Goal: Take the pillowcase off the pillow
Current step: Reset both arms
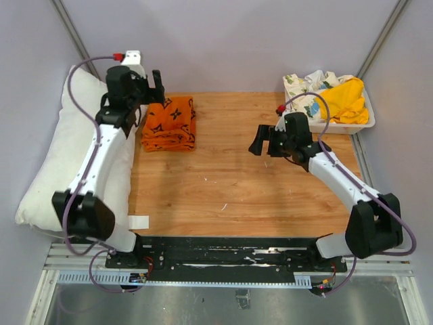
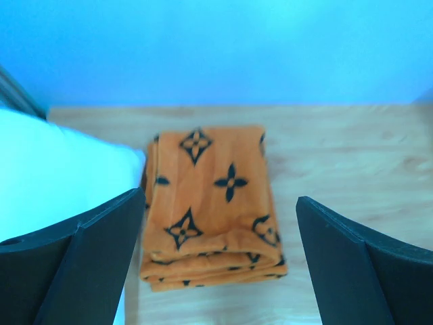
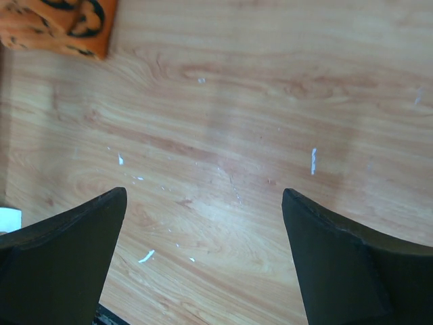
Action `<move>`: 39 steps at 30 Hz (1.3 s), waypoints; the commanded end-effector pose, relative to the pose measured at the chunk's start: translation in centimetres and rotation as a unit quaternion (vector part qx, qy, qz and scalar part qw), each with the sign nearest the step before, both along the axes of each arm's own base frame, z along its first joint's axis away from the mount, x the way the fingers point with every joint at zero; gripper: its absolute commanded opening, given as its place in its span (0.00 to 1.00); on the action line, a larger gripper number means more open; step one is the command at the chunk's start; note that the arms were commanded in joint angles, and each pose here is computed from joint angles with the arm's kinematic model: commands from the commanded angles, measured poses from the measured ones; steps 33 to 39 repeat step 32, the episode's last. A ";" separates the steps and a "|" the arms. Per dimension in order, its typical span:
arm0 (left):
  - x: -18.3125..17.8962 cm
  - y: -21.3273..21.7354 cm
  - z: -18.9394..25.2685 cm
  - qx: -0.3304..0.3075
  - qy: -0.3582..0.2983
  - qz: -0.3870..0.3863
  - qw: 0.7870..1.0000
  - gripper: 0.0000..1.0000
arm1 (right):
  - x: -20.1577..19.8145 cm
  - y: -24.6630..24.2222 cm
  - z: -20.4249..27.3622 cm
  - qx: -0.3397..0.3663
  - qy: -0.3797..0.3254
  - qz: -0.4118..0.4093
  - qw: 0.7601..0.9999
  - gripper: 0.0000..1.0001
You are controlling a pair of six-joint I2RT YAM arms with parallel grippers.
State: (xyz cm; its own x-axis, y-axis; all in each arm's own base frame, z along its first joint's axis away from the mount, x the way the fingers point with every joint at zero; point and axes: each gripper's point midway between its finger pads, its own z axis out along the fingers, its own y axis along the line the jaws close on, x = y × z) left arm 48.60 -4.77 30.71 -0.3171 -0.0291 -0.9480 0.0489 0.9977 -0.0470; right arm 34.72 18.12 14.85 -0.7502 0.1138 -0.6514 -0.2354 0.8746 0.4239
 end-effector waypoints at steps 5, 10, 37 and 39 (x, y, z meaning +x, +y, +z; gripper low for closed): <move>-8.9 0.4 7.9 -0.098 -0.100 -0.006 0.990 0.99 | -0.9 -5.1 9.3 -0.032 -0.152 -0.084 0.984 0.98; -11.6 -1.1 5.7 -0.135 -0.092 -0.040 0.986 0.99 | -2.5 -7.9 10.1 -0.053 -0.187 -0.138 0.971 0.98; -15.4 -0.4 5.1 -0.122 -0.172 -0.043 0.977 0.99 | -0.7 -9.3 9.0 -0.097 -0.232 -0.156 0.955 0.98; -15.4 -0.4 5.1 -0.122 -0.172 -0.043 0.977 0.99 | -0.7 -9.3 9.0 -0.097 -0.232 -0.156 0.955 0.98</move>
